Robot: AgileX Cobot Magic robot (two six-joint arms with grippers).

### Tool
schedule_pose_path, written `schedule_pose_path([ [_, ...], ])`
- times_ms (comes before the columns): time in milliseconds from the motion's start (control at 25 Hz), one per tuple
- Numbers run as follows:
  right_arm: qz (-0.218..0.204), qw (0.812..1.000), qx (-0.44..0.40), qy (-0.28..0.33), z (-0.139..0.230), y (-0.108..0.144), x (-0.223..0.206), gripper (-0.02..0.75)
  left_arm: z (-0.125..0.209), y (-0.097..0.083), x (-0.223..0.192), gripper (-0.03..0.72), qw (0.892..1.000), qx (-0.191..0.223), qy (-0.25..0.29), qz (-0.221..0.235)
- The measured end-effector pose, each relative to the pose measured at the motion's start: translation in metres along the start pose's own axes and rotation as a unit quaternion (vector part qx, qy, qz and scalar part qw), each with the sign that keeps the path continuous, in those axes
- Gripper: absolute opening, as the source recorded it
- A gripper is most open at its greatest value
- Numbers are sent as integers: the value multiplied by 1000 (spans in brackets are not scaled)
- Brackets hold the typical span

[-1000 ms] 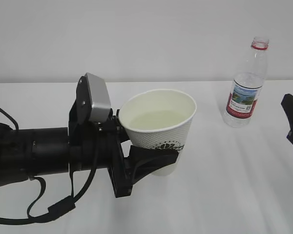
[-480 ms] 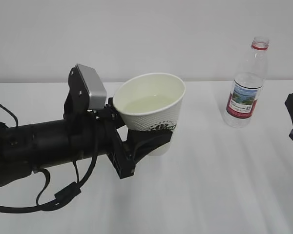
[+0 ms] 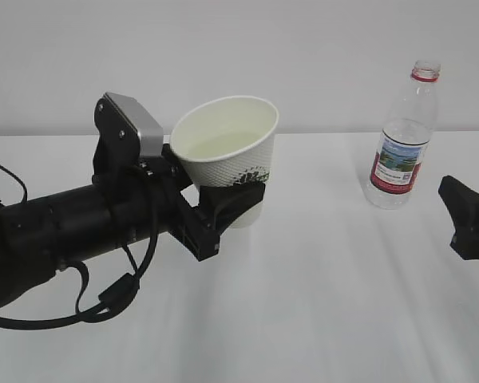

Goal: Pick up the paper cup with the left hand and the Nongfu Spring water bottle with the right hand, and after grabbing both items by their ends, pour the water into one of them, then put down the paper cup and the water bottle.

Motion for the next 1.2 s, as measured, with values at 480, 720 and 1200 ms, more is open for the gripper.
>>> schedule_pose_path([
  [480, -1, 1000, 0, 1, 1, 0, 0, 554, -11, 38, 11, 492, 997, -3, -27, -78],
  [720, 0, 1000, 0, 0, 0, 0, 0, 554, -18, 68, 25, 492, 991, 4, -41, -127],
  [1200, 2, 1000, -1, 1, 1, 0, 0, 554, -27, 113, 52, 492, 976, 18, -64, -205],
])
Point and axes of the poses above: a point on each arm's last joint axis where the gripper is mounted, x pointing back along that axis away from the gripper, y along the wrist's bending axis when the last joint is at zero, z = x × y, the point moved 2 cm from there along -x, pointing out along that axis toward the gripper, and after that the axes turned 14 degrees about x, right-handed, at the moved point
